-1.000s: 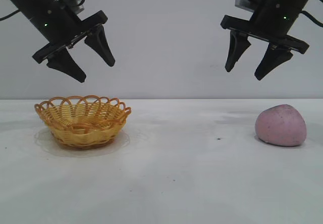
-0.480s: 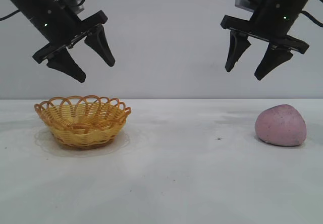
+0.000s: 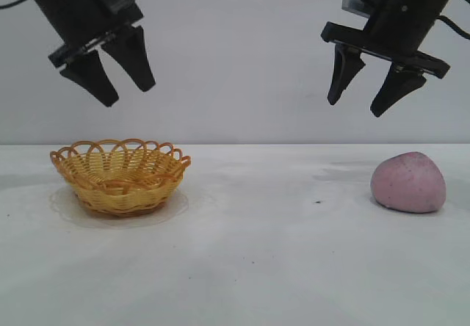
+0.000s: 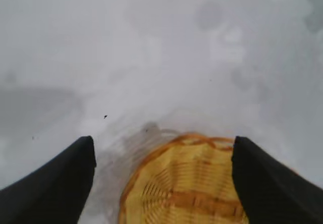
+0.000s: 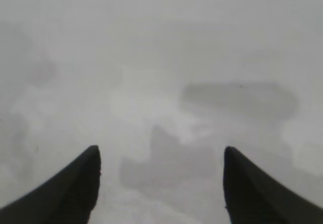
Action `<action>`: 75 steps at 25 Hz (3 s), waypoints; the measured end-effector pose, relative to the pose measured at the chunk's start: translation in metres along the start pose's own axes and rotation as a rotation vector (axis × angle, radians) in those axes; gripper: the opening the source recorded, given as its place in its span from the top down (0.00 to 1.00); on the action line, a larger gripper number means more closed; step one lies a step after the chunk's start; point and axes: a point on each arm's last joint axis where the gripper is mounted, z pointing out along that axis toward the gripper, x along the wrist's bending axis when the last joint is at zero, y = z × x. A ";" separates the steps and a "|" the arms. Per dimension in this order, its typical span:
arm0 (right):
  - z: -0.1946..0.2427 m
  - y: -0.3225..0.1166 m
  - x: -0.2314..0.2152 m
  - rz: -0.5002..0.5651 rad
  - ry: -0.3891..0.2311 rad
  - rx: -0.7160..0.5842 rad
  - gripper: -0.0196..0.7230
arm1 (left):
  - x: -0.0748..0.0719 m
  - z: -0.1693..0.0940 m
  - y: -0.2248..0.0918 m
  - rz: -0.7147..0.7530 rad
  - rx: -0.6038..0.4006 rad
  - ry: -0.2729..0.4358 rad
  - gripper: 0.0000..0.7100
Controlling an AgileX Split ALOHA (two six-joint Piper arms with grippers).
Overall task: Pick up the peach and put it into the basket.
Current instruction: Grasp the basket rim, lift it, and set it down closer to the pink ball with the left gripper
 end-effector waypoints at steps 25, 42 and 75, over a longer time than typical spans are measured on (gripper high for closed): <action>0.000 0.000 0.000 0.000 0.001 0.004 0.37 | -0.003 0.054 -0.008 0.284 0.354 0.024 0.27; 0.000 -0.001 0.000 -0.003 0.001 0.009 0.37 | 0.011 0.087 -0.013 0.281 0.397 0.024 0.83; 0.000 0.001 -0.001 -0.008 -0.013 -0.017 0.37 | -0.093 0.061 -0.032 -0.615 0.145 -0.113 1.00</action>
